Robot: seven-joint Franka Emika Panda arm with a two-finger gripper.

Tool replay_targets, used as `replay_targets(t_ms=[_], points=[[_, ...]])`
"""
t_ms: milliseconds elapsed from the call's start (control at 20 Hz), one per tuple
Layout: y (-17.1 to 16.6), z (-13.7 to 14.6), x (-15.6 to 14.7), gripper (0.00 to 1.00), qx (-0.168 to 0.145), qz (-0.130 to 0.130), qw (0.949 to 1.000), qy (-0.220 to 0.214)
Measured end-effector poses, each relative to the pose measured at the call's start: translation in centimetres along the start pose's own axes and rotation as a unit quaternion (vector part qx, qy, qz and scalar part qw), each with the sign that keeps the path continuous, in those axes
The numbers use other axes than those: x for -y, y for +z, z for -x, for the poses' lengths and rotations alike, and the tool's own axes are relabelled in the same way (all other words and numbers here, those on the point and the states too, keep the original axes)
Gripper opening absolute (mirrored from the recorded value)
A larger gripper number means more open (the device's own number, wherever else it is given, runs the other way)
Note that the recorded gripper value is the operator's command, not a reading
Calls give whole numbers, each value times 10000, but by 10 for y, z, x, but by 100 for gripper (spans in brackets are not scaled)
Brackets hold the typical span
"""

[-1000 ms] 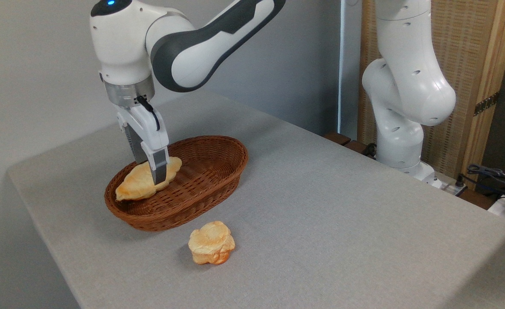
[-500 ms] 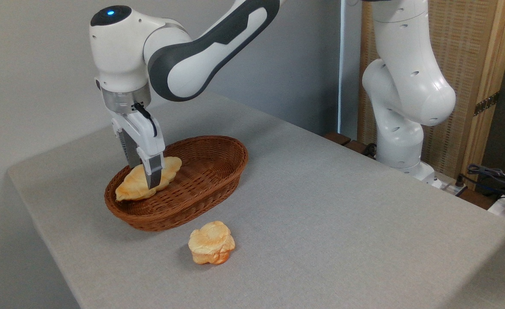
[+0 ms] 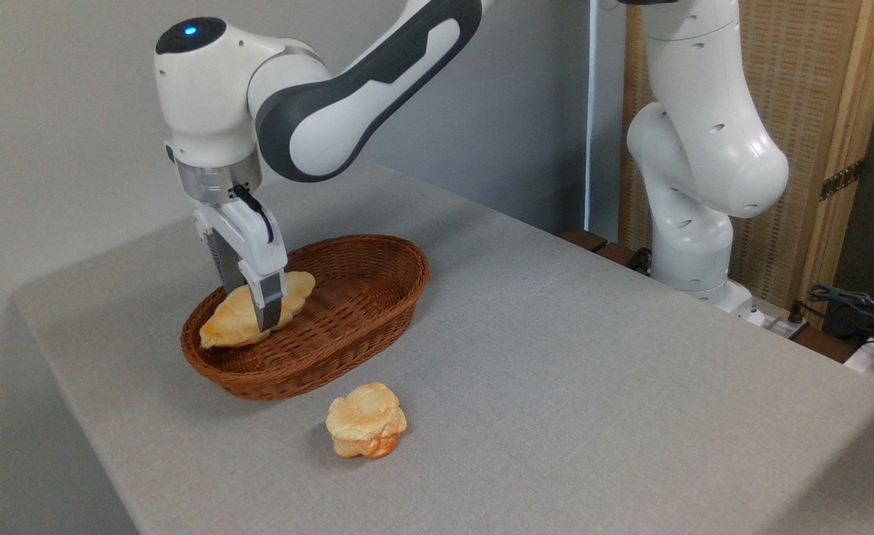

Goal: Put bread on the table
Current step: 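Close the gripper on the bread roll in the basket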

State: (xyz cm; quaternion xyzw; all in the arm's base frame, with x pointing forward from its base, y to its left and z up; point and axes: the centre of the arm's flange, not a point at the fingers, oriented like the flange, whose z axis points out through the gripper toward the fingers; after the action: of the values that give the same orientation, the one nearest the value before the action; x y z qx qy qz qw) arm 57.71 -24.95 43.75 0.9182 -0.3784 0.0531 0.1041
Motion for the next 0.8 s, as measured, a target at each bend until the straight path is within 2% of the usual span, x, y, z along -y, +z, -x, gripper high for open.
replay_targets(t_ms=[350,450,550,600,650,800], points=[[9,0,2,99,71,15,10000,-3],[12,1,3,78,105,3,9999,7],[15,1,4,44,144,-12,9999,22],[16,1,4,32,158,-25,9999,35],[17,1,4,28,166,-34,9998,46],[16,1,4,28,168,-40,9998,53]])
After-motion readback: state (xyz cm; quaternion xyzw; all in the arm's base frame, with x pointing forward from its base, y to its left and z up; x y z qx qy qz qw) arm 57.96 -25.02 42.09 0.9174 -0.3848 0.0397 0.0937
